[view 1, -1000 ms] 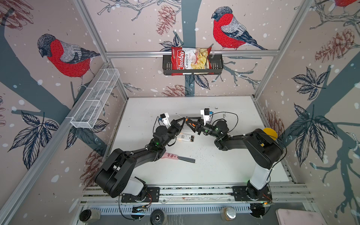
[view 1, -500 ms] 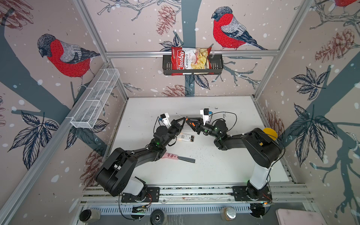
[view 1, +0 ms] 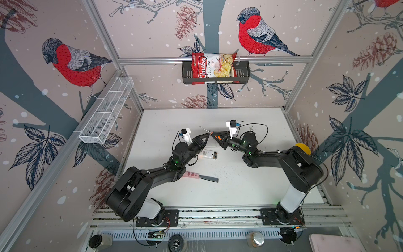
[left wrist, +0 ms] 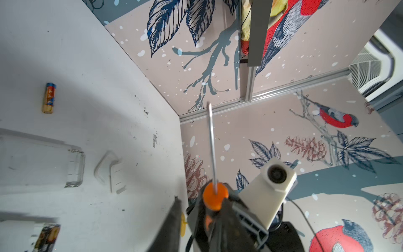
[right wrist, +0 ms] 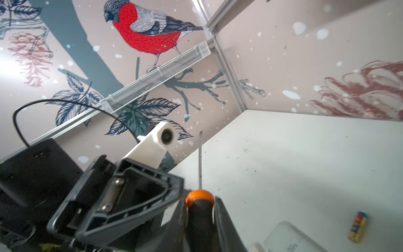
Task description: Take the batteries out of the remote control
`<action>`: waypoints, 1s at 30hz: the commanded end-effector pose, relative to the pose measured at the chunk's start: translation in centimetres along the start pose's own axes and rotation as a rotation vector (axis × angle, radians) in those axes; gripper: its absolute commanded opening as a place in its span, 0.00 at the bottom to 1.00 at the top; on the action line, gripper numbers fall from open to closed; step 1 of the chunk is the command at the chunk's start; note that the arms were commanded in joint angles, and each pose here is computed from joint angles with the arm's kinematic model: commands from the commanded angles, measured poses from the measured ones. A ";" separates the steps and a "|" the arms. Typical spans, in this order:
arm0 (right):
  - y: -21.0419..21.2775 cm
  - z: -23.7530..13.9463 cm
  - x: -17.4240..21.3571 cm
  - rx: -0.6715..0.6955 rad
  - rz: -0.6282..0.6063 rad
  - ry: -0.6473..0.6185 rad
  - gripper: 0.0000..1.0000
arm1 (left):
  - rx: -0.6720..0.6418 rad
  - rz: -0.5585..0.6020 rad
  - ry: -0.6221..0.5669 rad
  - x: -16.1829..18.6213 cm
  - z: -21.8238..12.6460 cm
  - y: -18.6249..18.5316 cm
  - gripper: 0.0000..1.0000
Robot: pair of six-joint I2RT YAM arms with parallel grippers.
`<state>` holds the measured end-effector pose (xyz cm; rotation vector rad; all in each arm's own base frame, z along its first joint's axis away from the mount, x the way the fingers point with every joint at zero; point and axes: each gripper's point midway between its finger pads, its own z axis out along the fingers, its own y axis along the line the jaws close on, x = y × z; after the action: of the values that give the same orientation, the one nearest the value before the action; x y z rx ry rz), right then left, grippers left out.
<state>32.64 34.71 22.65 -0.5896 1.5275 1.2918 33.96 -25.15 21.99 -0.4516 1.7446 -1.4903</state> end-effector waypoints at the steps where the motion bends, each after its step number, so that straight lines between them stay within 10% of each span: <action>1: -1.8 -0.8 1.6 0.099 0.031 0.120 0.01 | -0.118 0.160 -0.005 -0.3 -0.7 1.4 0.83; 3: -3.0 -1.8 2.5 0.158 0.082 0.197 0.01 | -0.154 0.213 -0.043 -1.1 -1.7 1.6 0.96; 17: -1.6 -10.2 7.6 0.294 0.206 0.530 0.04 | -0.385 0.388 -0.003 -2.1 -5.6 8.5 0.96; 30: -2.2 -11.5 10.8 0.319 0.286 0.627 0.01 | -0.524 0.478 0.210 -0.3 -4.0 12.6 0.74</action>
<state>26.22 25.74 11.19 -0.5937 2.3507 1.0663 34.29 -18.91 11.42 -0.1784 2.1663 -0.7824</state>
